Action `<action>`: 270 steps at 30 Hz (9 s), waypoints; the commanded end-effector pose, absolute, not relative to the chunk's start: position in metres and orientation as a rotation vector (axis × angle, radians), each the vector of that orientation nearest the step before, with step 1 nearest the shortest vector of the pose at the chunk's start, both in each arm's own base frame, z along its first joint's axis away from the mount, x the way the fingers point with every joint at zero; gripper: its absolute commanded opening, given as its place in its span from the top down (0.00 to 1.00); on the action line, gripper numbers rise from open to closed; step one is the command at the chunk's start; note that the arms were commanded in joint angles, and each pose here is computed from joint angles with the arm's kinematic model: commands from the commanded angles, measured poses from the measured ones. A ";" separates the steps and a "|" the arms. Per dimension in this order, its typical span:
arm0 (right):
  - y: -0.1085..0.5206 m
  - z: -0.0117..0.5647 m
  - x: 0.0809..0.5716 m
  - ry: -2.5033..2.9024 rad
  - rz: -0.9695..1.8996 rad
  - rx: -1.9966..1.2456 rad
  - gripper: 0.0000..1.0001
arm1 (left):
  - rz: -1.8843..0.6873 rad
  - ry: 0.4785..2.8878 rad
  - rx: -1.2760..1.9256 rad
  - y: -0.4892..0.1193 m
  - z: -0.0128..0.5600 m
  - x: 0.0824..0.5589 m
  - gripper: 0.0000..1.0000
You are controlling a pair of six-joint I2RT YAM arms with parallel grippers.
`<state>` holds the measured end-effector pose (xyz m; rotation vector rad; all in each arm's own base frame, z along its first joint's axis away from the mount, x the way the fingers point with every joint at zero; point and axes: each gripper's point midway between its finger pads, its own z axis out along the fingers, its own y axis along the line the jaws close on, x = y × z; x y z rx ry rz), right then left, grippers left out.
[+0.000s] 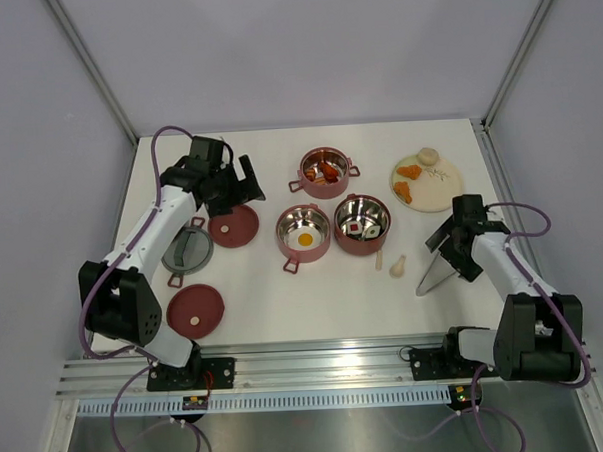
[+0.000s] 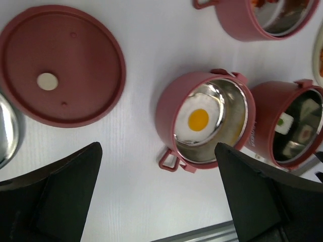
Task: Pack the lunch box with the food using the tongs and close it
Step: Place the clamp at the center of the board, then pick up the box lid from the center of the board, then close the box lid on the packing box.
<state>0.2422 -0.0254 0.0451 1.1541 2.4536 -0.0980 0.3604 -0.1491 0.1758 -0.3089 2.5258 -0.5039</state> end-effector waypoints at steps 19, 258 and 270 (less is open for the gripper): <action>-0.020 0.167 0.287 2.227 0.097 0.912 0.02 | 0.012 2.343 -1.044 -0.054 0.089 0.351 0.18; -0.010 0.137 0.280 2.326 0.133 0.886 0.02 | -0.259 2.328 0.170 -0.278 0.095 0.381 0.70; -0.009 0.135 0.278 2.330 0.135 0.880 0.02 | -0.274 2.215 0.169 -0.273 0.154 0.383 0.51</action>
